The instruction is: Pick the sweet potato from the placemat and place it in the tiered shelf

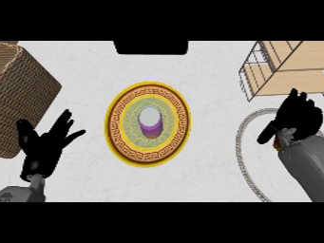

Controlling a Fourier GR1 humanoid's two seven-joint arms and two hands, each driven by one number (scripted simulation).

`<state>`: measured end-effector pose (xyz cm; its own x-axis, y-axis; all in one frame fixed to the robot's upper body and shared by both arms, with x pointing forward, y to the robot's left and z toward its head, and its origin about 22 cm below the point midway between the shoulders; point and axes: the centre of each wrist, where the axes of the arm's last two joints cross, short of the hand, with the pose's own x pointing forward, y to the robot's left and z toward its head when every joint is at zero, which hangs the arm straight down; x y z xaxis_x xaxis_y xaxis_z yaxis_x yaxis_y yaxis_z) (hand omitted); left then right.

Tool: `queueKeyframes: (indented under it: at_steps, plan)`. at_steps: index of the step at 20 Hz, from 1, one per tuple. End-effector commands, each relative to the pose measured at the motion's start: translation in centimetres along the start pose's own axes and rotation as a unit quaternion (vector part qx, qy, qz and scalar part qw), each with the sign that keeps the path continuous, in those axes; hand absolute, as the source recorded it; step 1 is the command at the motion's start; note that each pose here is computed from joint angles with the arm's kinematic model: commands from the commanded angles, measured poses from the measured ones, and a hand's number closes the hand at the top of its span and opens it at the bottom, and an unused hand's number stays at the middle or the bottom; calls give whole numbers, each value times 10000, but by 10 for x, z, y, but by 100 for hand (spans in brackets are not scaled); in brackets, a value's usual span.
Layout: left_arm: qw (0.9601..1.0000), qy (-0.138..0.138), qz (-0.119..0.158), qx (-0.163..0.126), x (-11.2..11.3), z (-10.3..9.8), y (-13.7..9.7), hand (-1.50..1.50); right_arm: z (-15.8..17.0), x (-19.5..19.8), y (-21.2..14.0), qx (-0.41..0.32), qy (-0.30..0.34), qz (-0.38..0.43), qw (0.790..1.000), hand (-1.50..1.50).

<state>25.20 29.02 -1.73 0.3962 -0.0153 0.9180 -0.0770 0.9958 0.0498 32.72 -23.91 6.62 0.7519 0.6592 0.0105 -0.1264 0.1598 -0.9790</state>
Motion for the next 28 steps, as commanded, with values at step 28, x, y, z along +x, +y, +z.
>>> queueKeyframes:
  at_steps: [28]
  plan:
    - [9997, 248, 5, 20, -14, 3, 0, 0, -41, 0, 47, -162, 972, 320, 9946, -150]
